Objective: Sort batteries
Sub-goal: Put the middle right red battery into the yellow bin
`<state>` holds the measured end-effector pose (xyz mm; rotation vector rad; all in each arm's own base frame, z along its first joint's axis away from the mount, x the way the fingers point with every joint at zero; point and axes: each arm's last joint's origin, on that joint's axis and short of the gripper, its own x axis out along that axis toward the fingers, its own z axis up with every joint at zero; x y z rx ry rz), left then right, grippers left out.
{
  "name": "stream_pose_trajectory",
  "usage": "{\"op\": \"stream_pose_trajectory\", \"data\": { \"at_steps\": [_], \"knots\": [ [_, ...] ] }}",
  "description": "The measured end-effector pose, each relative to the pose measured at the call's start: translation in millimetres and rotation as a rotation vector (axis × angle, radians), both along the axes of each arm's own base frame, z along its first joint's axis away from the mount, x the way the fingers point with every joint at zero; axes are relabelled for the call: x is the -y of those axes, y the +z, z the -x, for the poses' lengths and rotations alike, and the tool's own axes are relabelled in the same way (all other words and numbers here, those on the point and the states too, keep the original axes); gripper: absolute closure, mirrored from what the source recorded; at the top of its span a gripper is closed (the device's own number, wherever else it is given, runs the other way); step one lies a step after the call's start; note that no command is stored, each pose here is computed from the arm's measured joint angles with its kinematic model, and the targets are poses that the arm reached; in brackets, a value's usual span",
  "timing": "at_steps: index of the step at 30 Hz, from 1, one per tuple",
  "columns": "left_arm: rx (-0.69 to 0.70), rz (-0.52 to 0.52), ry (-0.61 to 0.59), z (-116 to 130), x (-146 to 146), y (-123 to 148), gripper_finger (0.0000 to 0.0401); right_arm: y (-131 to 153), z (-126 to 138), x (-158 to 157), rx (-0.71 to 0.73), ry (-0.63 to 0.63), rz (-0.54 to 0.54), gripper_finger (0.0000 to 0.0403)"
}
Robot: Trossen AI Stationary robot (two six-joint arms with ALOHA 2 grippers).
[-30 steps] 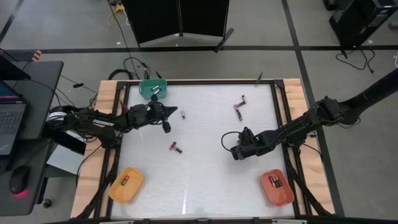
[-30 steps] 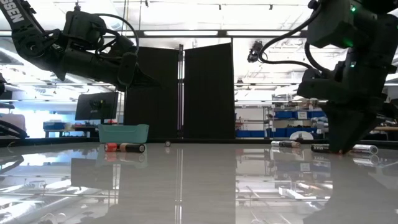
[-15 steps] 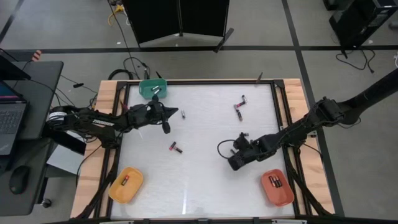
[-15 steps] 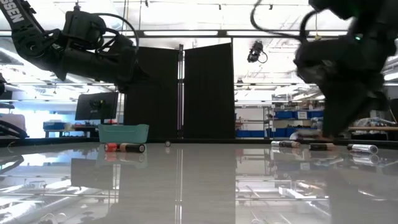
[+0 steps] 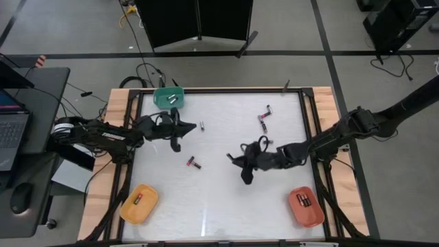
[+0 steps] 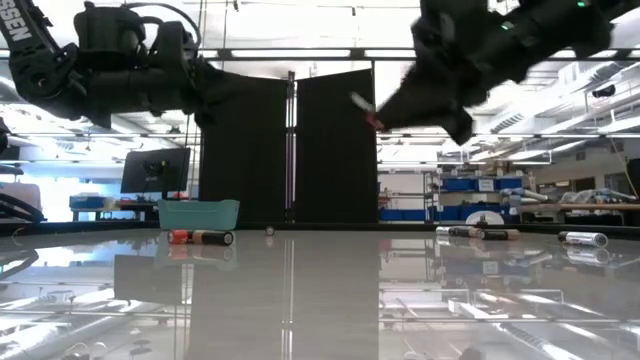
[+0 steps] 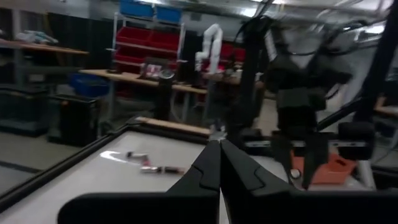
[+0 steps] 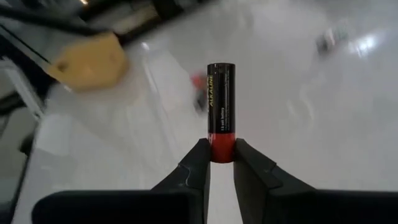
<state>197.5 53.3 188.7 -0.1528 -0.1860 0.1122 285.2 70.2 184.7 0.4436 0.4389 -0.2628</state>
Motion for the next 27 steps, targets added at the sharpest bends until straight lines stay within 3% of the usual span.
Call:
{"op": "stream_pose_trajectory", "data": {
  "at_steps": [7,15,21,27],
  "knots": [
    [0.061,-0.012,-0.088,-13.2,11.9,16.9,0.0365,18.8,-12.3,17.2,0.17,0.067,0.179,0.0344],
    [0.061,-0.085,-0.185,-48.8,34.0,29.9,0.0281,28.1,-15.3,18.5,0.246,0.146,0.316,0.0344],
    [0.081,-0.149,-0.224,-75.7,48.7,24.6,0.0233,35.0,-15.7,14.9,0.307,0.167,0.379,0.0344],
    [0.104,-0.172,-0.247,-88.8,56.4,20.6,0.0214,38.3,-15.5,12.2,0.337,0.18,0.412,0.0344]
  ]
}}
